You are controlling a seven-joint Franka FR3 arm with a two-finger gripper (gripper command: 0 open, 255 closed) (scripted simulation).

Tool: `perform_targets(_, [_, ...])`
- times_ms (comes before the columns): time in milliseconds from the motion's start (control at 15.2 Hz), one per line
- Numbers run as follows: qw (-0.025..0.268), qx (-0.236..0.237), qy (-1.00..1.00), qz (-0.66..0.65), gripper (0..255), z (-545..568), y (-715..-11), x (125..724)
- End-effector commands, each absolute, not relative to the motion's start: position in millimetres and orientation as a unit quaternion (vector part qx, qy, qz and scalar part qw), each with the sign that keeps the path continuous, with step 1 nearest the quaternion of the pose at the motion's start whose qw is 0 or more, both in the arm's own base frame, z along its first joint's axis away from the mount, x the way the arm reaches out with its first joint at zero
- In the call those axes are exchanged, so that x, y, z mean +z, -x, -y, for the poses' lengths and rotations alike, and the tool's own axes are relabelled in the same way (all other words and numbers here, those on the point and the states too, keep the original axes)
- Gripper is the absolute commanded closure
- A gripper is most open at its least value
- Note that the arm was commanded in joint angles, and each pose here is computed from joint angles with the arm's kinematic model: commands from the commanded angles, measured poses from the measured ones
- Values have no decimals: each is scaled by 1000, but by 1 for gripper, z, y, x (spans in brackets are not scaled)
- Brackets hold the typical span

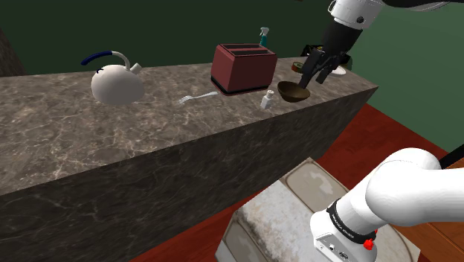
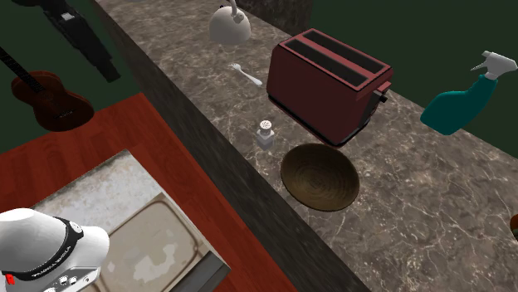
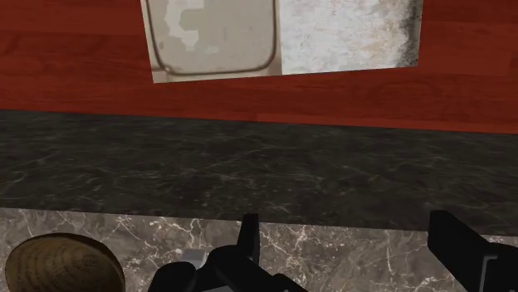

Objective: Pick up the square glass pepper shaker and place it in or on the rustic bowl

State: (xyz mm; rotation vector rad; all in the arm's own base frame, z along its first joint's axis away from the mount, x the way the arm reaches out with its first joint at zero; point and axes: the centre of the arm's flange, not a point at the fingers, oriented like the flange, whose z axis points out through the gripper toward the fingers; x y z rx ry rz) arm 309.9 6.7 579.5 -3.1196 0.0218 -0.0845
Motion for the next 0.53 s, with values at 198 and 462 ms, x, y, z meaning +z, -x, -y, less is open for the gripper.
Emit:
perform_targets(198, [11, -19, 1000, 3, 0, 17, -337, 559])
perform_targets(462, [11, -8, 1000, 17, 0, 47, -374, 531])
